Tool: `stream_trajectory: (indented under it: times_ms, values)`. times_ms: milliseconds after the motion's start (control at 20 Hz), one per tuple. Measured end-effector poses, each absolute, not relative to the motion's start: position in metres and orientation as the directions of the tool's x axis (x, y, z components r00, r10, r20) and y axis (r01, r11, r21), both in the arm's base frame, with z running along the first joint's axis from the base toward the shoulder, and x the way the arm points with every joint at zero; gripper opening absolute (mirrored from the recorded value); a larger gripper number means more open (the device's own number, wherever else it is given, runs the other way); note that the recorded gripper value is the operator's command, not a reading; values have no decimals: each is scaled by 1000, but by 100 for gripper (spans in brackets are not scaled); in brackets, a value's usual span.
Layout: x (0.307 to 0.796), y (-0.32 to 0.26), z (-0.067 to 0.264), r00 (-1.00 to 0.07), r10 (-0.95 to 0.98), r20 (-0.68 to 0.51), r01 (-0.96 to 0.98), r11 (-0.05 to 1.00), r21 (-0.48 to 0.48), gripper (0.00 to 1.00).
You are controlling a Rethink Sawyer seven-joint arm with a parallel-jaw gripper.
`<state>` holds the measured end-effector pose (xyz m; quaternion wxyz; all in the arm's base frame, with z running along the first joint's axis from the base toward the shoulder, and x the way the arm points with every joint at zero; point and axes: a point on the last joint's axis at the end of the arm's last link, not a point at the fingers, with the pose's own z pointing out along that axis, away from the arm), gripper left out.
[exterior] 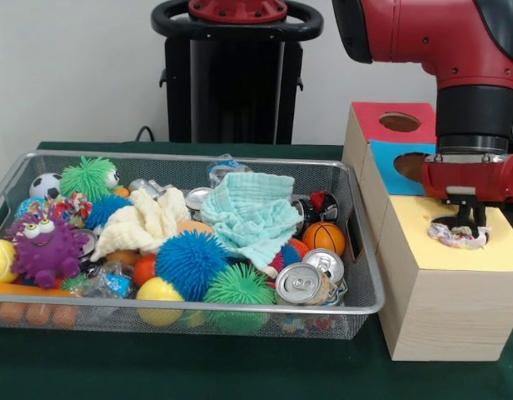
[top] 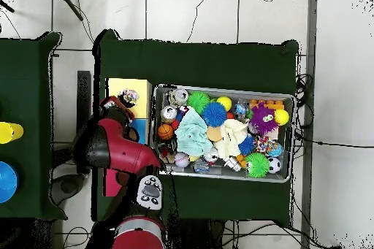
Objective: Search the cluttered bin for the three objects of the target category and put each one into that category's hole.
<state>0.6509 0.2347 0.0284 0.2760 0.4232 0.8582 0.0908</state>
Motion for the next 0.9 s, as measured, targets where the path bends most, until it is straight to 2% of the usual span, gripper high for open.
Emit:
stream_trajectory:
  times_ms: [650, 700, 900]
  values:
    - [651, 235, 28, -491, 772, -403, 674, 630, 386, 0]
    - [652, 234, 29, -488, 773, -405, 674, 628, 389, 100]
    - [653, 231, 29, -486, 773, -409, 675, 629, 386, 100]
